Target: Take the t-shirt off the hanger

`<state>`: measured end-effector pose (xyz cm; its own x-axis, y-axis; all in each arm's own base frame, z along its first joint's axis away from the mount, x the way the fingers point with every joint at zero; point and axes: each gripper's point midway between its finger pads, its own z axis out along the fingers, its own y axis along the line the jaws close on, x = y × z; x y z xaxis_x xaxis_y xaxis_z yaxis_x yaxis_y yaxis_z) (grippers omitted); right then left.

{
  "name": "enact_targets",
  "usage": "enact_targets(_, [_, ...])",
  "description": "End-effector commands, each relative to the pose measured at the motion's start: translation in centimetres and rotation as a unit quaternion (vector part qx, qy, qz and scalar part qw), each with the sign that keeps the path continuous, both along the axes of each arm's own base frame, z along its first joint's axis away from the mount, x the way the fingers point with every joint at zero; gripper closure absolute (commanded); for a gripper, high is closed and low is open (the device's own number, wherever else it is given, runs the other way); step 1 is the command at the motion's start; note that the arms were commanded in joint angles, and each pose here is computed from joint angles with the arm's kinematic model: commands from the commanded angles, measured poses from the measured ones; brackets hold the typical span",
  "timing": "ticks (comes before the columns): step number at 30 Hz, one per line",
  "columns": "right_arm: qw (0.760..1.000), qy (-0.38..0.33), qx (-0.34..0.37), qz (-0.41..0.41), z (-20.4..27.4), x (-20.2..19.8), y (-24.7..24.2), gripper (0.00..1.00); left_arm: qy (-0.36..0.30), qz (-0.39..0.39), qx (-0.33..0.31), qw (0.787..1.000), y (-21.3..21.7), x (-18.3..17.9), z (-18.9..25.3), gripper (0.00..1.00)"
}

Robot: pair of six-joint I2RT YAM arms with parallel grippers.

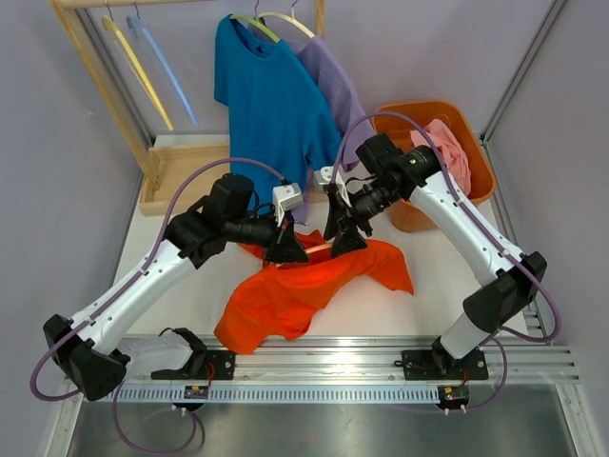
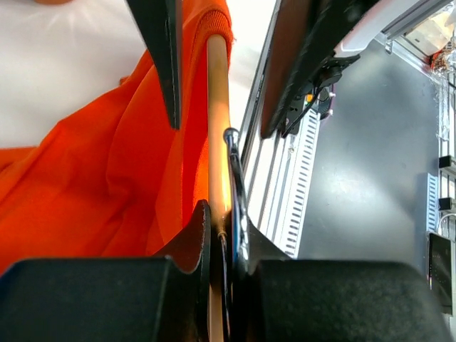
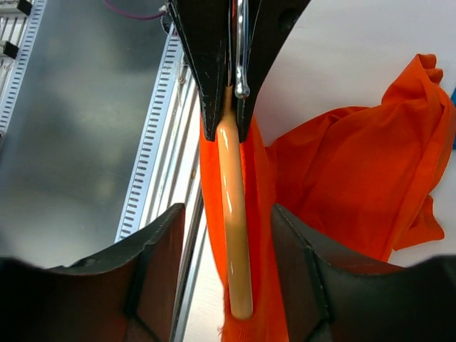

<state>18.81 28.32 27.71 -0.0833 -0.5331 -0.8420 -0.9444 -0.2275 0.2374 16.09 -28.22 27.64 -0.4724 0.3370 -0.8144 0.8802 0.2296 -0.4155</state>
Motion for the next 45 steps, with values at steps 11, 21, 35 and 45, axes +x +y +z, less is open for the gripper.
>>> enact_targets(11, [0.995, -0.026, 0.032, -0.085, 5.5, 3.5, -0.2, 0.34, -0.019, 0.094, -0.019, 0.995, 1.3, 2.1, 1.3, 1.0])
enact_targets(21, [0.978, 0.035, 0.028, -0.205, 6.1, 5.2, -1.6, 0.36, -0.01, 0.269, -0.07, 0.961, 3.5, 7.0, 4.6, 1.0])
enact_targets(35, [0.838, 0.104, 0.039, -0.534, 4.3, 14.6, -1.3, 0.38, 0.065, 0.322, -0.135, 0.935, 1.9, 9.3, 7.3, 1.0])
enact_targets(45, [0.836, 0.147, 0.018, -0.528, 2.8, 14.6, 1.0, 0.43, 0.07, 0.325, -0.136, 0.933, 1.8, 9.3, 7.0, 1.0])
